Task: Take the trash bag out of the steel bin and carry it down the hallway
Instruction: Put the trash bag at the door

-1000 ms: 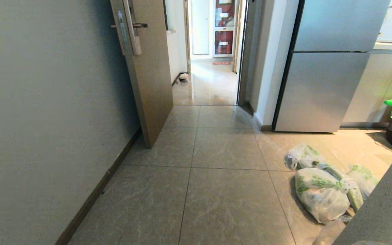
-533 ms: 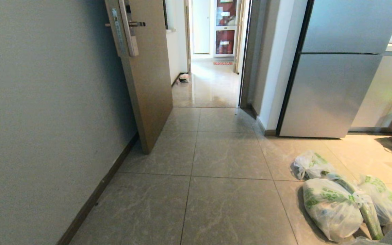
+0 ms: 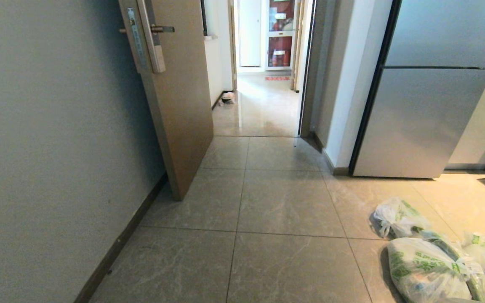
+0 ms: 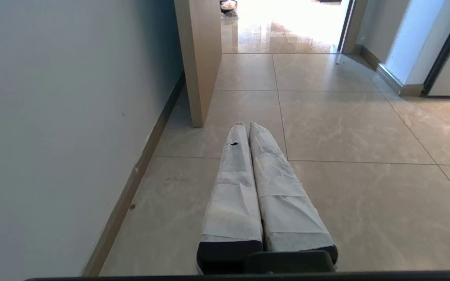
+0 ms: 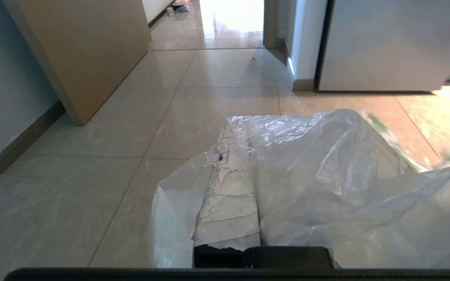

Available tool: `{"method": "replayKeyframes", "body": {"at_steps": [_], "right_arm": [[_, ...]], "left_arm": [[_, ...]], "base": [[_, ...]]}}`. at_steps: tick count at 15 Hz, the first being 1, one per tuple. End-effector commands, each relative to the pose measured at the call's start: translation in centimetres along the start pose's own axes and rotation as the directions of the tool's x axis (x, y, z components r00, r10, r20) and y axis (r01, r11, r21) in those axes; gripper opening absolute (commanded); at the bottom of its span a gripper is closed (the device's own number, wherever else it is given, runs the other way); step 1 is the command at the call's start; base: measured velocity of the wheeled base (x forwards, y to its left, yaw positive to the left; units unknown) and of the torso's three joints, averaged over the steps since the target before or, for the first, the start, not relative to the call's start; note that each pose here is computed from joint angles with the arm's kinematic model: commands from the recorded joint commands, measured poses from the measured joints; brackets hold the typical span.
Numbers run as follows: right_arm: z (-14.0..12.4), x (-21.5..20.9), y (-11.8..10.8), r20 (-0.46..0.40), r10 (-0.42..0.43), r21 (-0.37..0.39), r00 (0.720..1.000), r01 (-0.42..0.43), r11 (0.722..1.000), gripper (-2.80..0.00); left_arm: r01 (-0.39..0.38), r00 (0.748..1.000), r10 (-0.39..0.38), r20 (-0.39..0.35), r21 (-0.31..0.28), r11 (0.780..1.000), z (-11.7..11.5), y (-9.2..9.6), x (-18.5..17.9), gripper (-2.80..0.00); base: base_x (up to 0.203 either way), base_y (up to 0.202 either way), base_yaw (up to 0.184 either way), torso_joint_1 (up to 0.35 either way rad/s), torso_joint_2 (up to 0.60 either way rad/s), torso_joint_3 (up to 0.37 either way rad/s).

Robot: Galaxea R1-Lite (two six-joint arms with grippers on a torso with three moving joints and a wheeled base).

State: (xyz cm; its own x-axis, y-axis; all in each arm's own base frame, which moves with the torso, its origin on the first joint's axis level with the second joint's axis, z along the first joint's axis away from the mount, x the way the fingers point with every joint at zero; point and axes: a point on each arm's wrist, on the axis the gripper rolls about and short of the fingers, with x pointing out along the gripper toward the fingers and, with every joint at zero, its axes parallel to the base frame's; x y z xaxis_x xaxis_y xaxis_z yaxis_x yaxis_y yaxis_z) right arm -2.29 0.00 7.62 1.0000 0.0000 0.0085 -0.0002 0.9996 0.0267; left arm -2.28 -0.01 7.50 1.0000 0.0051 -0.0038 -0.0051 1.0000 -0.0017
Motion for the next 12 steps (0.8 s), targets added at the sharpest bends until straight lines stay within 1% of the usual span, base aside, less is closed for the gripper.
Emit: {"method": "replayKeyframes", "body": {"at_steps": [1, 12], "right_arm": [[-0.04, 0.01, 0.0, -0.001, 0.0, -0.001, 1.0, 0.0, 1.0, -2.8], [-0.04, 0.01, 0.0, -0.001, 0.0, -0.001, 1.0, 0.0, 1.0, -2.8]], "left_arm": [[-0.001, 1.0, 0.001, -0.002, -0.001, 1.0, -0.07, 0.0, 0.03, -2.8], [-0.001, 1.0, 0.001, -0.002, -0.001, 1.0, -0.07, 0.0, 0.03, -2.8]], "base": [[0.19, 0.0, 0.002, -0.002, 0.0, -0.002], [0.192, 0.0, 0.001, 0.002, 0.0, 0.003]]}}
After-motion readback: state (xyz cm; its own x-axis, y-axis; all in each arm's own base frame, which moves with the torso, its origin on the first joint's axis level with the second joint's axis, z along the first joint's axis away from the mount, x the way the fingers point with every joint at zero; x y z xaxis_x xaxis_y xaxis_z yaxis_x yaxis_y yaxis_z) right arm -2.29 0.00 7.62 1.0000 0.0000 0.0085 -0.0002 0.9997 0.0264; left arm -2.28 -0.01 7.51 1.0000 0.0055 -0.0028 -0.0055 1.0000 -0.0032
